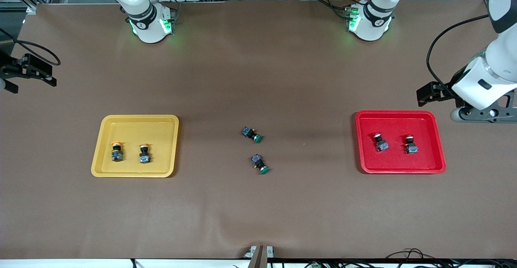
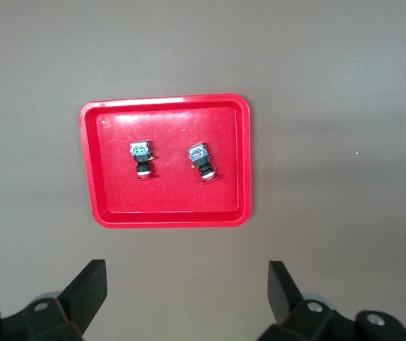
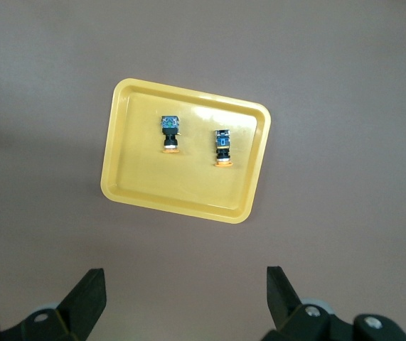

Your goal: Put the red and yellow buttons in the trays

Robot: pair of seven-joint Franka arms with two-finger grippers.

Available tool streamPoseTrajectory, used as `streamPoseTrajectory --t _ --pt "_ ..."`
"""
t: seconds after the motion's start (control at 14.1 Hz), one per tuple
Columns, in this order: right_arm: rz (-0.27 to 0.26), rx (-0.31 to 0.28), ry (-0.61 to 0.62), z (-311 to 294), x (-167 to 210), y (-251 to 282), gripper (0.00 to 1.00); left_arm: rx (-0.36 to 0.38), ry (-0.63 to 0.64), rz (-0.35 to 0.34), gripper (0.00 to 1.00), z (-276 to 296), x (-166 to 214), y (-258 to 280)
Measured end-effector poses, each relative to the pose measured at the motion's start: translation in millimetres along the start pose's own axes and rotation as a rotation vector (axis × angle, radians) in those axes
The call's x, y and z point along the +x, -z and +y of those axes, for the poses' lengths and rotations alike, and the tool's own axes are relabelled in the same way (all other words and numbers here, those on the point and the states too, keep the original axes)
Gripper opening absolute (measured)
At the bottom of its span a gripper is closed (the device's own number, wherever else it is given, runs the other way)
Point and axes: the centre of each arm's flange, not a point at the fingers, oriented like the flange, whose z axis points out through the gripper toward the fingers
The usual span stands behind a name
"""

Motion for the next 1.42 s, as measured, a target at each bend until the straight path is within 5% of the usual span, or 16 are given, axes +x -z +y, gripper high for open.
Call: streamPoseTrajectory --t 0.71,1.42 --pt "-0.001 0.000 0.000 0 0 0 1.00 -0.035 -0.002 0.007 1.00 5 -39 53" --pt "-0.001 0.000 0.000 0 0 0 1.00 -0.026 0.012 0.039 1.00 0 -52 43"
